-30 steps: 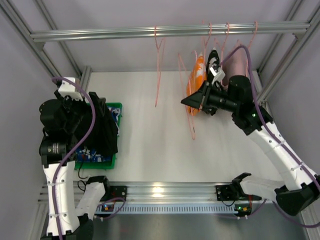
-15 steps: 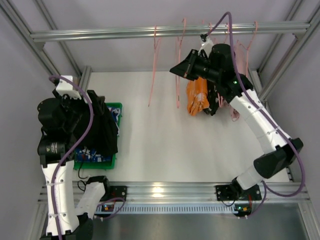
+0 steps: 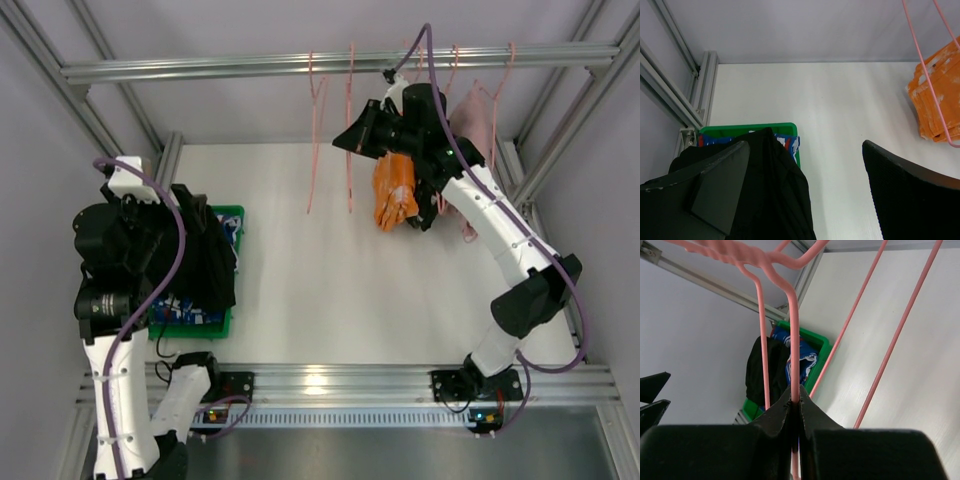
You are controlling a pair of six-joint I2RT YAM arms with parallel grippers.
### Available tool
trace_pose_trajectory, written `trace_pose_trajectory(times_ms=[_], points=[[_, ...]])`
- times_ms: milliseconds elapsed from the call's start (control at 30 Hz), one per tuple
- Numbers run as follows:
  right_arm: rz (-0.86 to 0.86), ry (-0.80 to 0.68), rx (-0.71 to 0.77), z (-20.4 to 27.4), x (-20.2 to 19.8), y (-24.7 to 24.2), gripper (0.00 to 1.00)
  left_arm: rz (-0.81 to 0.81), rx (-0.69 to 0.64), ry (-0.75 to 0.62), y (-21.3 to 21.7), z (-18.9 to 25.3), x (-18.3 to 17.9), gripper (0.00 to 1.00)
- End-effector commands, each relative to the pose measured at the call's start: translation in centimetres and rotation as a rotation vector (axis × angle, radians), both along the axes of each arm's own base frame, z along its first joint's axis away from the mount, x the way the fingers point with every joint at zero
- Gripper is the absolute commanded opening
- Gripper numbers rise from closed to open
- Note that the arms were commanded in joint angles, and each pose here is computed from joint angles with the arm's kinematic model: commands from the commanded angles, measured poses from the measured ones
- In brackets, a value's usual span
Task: Remove the trousers from the hanger
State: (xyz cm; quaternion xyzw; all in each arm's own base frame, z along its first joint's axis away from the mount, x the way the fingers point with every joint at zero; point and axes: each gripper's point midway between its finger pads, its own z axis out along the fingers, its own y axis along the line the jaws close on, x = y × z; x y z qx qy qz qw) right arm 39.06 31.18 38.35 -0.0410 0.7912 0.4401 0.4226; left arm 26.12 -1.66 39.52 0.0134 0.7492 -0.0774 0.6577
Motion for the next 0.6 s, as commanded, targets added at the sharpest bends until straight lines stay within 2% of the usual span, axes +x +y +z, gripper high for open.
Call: trace_pose_trajectory(times_ms=[0, 67, 100, 133, 167, 233, 267, 300, 367, 433, 567], points=[[-0.009, -0.092, 0.036, 2.6, 0.9, -0.2, 0.0, 0.013, 0.007, 0.003, 0.3, -0.4, 0.5, 0.99], [-0.005, -0.089, 0.046, 2.5, 1.1, -0.4, 0.02, 0.011, 0.007, 0.018, 0.4, -0.8, 0.9, 0.99], [0.004, -0.09, 0.049, 2.6, 1.0, -0.3, 0.08, 0.005, 0.004, 0.018, 0.3, -0.7, 1.0, 0.99], [0.005, -0.095, 0.053, 2.8, 0.7, -0.6, 0.17, -0.008, 0.01, 0.032, 0.1, -0.9, 1.4, 0.99], [0.01, -0.107, 0.057, 3.1, 0.6, -0.6, 0.4, -0.047, 0.007, 0.054, -0.5, -1.3, 1.5, 0.99], [0.025, -0.119, 0.065, 3.6, -0.5, -0.9, 0.61, -0.096, 0.014, 0.094, -1.1, -1.7, 2.3, 0.99], [0.029, -0.126, 0.065, 3.7, -0.9, -1.1, 0.75, -0.136, 0.002, 0.133, -1.7, -2.4, 2.4, 0.99], [0.031, -0.14, 0.065, 4.0, -1.3, -1.2, 0.8, -0.154, -0.004, 0.159, -2.0, -2.7, 2.6, 0.99], [0.028, -0.189, 0.052, 4.7, -2.6, -2.3, 0.99, -0.179, -0.018, 0.222, -2.2, -3.6, 3.8, 0.99], [0.019, -0.257, 0.038, 5.6, -4.1, -3.5, 1.0, -0.192, -0.035, 0.296, -2.3, -5.1, 4.8, 0.99], [-0.005, -0.351, -0.01, 6.0, -6.8, -5.8, 0.99, -0.217, -0.042, 0.321, -2.5, -4.8, 6.7, 0.99]])
